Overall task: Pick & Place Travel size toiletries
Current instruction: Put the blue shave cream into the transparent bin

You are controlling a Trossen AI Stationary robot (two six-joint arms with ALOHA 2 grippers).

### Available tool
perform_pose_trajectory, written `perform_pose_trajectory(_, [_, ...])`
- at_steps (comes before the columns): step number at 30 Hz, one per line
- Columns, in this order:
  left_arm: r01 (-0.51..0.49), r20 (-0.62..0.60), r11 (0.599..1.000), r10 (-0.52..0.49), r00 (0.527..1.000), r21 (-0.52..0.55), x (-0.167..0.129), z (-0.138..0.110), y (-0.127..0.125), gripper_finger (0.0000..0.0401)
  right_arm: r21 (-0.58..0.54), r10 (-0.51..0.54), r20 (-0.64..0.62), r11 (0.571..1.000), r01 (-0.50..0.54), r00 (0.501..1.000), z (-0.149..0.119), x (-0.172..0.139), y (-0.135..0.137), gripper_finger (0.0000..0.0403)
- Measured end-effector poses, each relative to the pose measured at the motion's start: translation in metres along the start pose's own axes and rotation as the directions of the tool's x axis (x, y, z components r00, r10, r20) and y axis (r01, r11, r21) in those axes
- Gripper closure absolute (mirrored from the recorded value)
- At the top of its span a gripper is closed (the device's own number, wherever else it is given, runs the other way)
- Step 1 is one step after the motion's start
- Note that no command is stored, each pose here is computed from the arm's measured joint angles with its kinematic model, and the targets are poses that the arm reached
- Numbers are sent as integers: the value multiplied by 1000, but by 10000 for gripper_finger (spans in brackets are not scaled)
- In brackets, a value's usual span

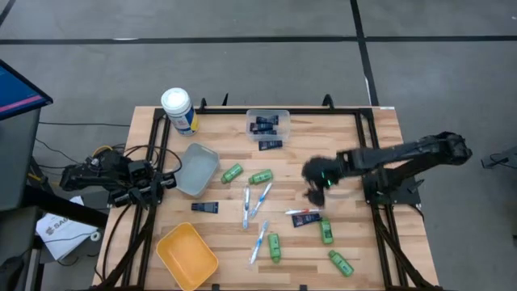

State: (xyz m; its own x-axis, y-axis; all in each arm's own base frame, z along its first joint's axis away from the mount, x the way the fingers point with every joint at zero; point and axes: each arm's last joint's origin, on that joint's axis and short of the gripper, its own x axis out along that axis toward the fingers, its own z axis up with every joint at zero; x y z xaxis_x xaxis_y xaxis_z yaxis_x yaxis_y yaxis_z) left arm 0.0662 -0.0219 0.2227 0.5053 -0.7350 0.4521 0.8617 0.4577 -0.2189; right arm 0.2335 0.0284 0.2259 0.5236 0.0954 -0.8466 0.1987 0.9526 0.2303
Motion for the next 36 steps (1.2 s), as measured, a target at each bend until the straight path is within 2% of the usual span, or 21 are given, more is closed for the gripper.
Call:
perform_pose_trajectory(4, [0,0,1000,0,1000,0,0,0,0,309,-66,25,-89,997,-31,996,-21,5,31,122])
perform_pose_trajectory(11, [0,0,1000,0,1000,0,0,0,0,309,-120,-29,-195,993,5,980,-43,14,52,122])
perform_pose_trajectory(14, [0,0,1000,0,1000,0,0,0,0,309,-153,-58,-247,988,20,967,-51,23,57,122])
perform_pose_trajectory(25, [1,1,1000,-1,1000,1,0,0,0,309,-224,-95,-314,974,24,945,-65,60,73,122])
perform_pose_trajectory(32, [1,1,1000,-1,1000,2,0,0,0,309,-236,-133,-349,971,50,928,-70,79,72,123])
perform_pose_trajectory(36, [2,2,1000,-2,1000,2,0,0,0,309,-231,-118,-334,972,40,935,-69,81,73,137])
